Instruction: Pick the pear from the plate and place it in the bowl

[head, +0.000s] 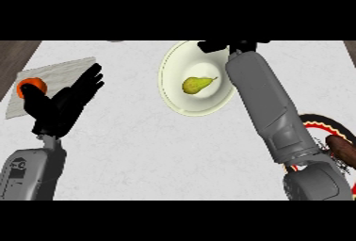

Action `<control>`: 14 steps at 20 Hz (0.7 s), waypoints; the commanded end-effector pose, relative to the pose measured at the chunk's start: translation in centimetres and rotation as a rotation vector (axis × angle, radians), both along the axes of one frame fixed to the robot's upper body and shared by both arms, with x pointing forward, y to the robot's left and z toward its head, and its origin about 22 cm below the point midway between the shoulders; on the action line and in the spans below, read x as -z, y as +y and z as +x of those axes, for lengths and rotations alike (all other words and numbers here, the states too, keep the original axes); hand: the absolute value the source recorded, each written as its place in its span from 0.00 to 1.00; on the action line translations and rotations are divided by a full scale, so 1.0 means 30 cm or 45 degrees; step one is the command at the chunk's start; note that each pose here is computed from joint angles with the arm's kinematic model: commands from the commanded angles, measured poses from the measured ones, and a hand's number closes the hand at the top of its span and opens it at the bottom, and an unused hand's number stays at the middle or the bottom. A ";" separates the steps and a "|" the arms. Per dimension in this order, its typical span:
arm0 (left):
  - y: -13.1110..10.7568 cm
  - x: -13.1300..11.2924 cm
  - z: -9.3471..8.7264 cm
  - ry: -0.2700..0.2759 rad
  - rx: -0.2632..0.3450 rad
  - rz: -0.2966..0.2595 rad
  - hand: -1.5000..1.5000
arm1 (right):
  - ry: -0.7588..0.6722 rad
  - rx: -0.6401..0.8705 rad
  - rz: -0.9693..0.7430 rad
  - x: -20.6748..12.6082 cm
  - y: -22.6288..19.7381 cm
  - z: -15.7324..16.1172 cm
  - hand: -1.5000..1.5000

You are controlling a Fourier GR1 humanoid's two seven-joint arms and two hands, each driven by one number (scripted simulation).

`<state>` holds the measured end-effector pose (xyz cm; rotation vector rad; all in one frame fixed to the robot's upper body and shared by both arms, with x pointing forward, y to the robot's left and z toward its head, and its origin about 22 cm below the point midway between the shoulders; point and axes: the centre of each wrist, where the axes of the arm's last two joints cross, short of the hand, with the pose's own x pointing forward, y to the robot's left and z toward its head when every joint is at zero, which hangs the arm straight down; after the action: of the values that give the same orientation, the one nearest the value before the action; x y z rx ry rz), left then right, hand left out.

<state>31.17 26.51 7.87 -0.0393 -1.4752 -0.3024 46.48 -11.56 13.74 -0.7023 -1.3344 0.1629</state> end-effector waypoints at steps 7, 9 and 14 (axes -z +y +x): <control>-0.001 0.010 0.006 0.015 -0.015 -0.005 0.50 | -0.231 0.218 -0.070 -0.019 -0.086 0.028 0.00; 0.054 0.015 -0.026 0.028 -0.060 0.007 0.50 | -0.270 0.279 -0.062 -0.008 -0.120 0.027 0.00; 0.105 0.050 -0.060 0.050 -0.118 0.002 0.50 | -0.315 0.323 -0.078 -0.037 -0.239 0.036 0.00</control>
<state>30.38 28.63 7.19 -0.0014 -1.4475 -0.2490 47.29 -16.95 13.62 -0.9322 -1.4457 -0.0614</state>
